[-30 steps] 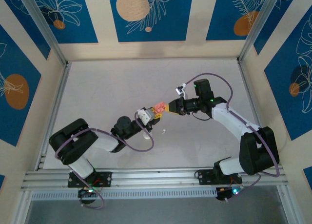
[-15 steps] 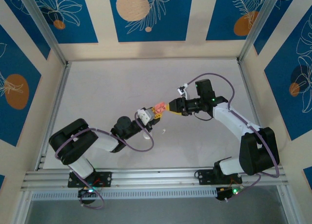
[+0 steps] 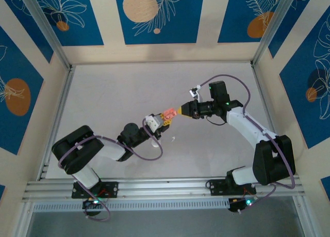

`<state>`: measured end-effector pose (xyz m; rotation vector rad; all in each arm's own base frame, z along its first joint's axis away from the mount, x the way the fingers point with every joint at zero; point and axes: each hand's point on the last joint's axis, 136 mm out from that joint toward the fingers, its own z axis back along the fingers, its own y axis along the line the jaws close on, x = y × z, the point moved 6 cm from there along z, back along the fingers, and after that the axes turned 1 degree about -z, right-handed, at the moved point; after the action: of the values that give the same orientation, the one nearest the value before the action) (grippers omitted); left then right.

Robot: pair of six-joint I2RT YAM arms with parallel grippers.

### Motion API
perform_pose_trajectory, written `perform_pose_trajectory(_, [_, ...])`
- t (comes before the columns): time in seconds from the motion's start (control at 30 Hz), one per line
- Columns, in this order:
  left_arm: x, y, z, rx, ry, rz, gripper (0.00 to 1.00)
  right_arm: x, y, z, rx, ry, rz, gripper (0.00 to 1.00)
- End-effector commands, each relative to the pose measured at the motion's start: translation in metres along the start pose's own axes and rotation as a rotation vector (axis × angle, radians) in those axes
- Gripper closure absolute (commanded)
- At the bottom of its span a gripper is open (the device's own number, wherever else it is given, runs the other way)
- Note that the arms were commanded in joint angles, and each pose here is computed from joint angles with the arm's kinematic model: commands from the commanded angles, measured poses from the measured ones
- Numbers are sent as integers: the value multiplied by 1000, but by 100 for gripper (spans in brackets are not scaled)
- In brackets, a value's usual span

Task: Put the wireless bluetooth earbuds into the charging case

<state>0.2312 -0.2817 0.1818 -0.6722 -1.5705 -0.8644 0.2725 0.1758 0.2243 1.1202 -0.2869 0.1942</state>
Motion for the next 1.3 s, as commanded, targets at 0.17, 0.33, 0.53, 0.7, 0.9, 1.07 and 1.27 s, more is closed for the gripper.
perform_pose_trajectory(0.17, [14,-3,2,-1,-64,-24,86,0,12,-2,54,20,26,79])
perform_pose_trajectory(0.33, [14,-3,2,-2,-64,-24,86,0,12,-5,58,27,28,82])
perform_pose_trajectory(0.53, [14,-3,2,0,-62,-19,86,-1,12,-9,63,43,26,85])
perform_pose_trajectory(0.7, [14,-3,2,2,-63,-20,86,-3,13,-12,67,54,27,86])
perform_pose_trajectory(0.9, [14,-3,2,1,-63,-20,86,-2,16,-15,76,51,35,86])
perform_pose_trajectory(1.07, [15,-3,2,1,-64,-21,86,-3,17,-18,78,57,35,86])
perform_pose_trajectory(1.27, [15,-3,2,-2,-67,-21,86,-3,18,-20,77,58,35,85])
